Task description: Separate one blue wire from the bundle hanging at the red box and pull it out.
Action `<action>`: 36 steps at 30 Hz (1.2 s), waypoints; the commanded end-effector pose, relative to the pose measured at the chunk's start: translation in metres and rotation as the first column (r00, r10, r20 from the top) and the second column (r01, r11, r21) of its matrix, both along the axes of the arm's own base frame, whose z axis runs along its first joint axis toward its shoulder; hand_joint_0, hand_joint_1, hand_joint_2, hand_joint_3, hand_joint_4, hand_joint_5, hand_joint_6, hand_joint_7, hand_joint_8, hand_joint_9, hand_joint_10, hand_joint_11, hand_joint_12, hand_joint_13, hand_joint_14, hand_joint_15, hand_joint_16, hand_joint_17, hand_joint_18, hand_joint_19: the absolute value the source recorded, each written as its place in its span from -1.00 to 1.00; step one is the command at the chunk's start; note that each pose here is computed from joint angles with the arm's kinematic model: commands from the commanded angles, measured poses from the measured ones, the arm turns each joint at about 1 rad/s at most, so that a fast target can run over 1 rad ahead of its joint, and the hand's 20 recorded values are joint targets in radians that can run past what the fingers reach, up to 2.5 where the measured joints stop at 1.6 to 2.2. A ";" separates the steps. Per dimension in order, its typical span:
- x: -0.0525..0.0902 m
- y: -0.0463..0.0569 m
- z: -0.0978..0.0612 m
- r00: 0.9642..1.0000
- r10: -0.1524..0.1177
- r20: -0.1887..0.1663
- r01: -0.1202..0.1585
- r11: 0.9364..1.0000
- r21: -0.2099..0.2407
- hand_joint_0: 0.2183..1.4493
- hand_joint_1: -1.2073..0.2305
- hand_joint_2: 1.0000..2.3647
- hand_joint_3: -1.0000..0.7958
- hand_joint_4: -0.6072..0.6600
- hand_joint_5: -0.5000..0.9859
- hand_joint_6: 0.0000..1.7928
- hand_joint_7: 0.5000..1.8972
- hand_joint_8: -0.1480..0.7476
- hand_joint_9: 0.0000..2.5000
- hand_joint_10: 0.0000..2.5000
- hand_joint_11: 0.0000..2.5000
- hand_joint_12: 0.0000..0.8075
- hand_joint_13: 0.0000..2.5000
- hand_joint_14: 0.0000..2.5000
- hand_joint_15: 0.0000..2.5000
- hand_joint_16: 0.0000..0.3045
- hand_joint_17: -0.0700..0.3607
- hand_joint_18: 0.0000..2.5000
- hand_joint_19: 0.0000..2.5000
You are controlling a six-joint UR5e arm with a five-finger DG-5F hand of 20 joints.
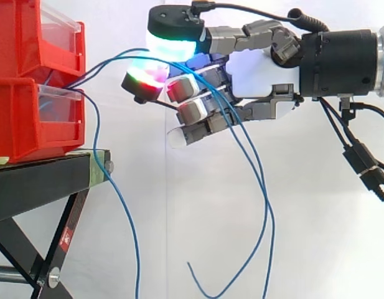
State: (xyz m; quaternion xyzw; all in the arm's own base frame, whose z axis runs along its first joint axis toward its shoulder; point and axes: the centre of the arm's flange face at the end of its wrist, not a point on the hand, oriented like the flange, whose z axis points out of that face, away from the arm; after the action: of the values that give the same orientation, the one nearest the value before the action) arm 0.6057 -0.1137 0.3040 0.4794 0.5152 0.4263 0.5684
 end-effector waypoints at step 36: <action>0.000 0.000 0.000 1.000 0.002 0.002 -0.002 1.000 -0.001 -0.26 -0.71 -0.97 -0.01 0.35 -0.68 0.01 -0.41 0.06 -0.40 -0.99 -0.04 0.13 -0.22 -0.98 -0.20 -0.60 -0.04 -0.48 -0.75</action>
State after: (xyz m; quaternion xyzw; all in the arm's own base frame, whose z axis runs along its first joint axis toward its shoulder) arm 0.6059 -0.1136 0.3042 0.4785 0.5153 0.4265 0.5689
